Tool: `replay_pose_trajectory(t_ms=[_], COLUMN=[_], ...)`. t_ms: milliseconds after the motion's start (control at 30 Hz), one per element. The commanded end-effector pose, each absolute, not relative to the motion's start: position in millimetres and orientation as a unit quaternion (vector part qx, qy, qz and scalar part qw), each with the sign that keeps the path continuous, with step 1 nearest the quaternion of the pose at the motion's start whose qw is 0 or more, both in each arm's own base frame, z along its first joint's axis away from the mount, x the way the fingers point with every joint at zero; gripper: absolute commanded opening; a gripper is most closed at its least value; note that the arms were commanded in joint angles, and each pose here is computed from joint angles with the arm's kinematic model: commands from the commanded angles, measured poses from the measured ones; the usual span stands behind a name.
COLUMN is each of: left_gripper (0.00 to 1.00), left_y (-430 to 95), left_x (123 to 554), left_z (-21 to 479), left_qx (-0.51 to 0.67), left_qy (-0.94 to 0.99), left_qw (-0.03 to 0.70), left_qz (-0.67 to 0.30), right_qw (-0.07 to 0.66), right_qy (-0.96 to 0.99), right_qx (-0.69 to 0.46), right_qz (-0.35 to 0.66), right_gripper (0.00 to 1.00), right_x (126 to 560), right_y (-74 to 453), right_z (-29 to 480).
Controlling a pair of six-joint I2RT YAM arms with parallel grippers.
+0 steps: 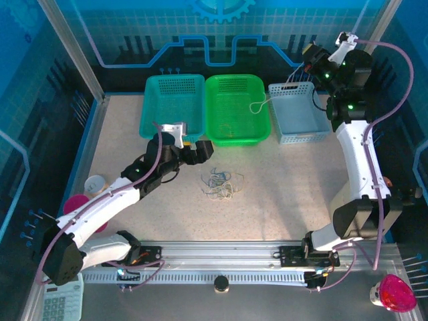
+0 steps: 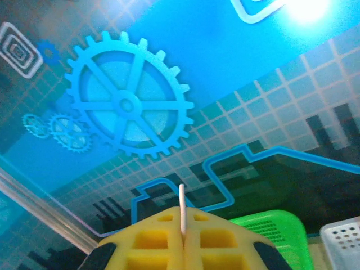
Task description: Untangle the cables
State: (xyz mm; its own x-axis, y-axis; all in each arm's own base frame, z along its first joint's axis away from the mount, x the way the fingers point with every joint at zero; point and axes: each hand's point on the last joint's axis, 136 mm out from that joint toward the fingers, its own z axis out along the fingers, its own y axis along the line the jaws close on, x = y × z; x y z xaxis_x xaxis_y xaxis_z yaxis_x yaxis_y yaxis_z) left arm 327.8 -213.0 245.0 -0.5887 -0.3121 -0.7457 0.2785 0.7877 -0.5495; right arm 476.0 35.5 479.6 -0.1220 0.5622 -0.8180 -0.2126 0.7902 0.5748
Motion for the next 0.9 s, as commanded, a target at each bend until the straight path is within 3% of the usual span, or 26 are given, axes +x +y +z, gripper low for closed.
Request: replay_pose_trajectory(t_ms=[0,200,733,867], left_gripper=[0.99,0.99,0.99,0.99], left_y=[-211,-211,-212,-211], left_x=[326,328,323,322], left_z=[258,260,265,262], left_qx=[-0.011,-0.011,-0.013,-0.014], left_qy=[0.823,0.822,0.813,0.815], left_qw=[0.457,0.458,0.458,0.456], left_qz=[-0.337,-0.34,-0.359,-0.358], right_qw=[0.671,0.662,0.587,0.589], right_qy=[0.686,0.707,0.792,0.79], right_qx=[0.142,0.155,0.156,0.157], right_qz=[0.241,0.196,0.068,0.072], right_gripper=[0.0,0.0,0.0,0.0], right_x=[484,497,521,519], right_y=[15,2,29,30], right_z=[483,466,334,336])
